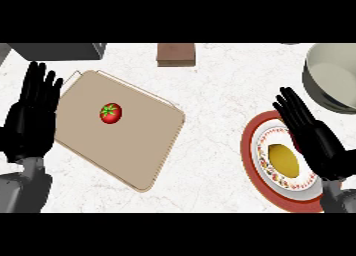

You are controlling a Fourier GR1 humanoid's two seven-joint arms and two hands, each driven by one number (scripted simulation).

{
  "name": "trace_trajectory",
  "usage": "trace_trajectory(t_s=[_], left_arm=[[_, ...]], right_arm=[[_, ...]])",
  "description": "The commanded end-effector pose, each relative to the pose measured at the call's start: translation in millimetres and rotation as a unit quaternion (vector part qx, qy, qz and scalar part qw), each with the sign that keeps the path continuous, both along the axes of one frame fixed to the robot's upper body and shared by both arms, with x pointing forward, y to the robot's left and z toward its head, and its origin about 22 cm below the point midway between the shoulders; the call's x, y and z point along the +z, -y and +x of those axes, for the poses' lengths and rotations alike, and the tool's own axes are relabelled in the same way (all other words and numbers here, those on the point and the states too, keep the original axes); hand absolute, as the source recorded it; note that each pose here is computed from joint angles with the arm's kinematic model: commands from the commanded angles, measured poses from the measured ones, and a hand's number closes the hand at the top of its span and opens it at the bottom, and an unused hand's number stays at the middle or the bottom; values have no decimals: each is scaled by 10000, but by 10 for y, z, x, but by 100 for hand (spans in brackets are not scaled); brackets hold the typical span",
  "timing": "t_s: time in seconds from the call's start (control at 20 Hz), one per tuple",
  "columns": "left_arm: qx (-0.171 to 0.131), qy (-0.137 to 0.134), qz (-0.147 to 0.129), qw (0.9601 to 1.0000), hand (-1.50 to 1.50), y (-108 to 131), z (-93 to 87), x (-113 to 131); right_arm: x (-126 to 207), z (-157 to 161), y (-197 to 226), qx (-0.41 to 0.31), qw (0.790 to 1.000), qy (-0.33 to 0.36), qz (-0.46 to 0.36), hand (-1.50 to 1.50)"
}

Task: Pick the lemon from the plate and place it in the bowl

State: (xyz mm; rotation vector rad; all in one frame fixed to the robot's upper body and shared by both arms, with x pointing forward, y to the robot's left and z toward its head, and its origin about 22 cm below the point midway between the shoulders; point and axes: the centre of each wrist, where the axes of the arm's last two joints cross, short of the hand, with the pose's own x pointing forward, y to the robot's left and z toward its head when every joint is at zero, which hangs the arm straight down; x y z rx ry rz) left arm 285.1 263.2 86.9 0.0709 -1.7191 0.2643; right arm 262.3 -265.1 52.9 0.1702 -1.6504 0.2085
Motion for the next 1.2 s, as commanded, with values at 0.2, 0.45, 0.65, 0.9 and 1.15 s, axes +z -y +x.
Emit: trace_trajectory(t_s=[0.2,0.45,0.65,0.9,1.15], left_arm=[[-1500,-799,291,9850,0,260,-143,-362],[-1951,-1025,138,9753,0,417,-231,-531],[-2214,-1020,249,9695,0,477,-195,-525],[-2262,-1062,214,9680,0,569,-270,-629],[-2186,-1023,221,9702,0,544,-263,-591]], right_arm=[[408,-230,555,-511,9741,1086,-1915,150],[18,-562,848,-2904,9195,1113,-2402,-150],[-125,-897,476,-1448,9299,1800,-2863,-150],[26,-1052,651,-1527,8542,1281,-4802,-150],[498,-1152,443,-1895,8126,399,-5498,-150]])
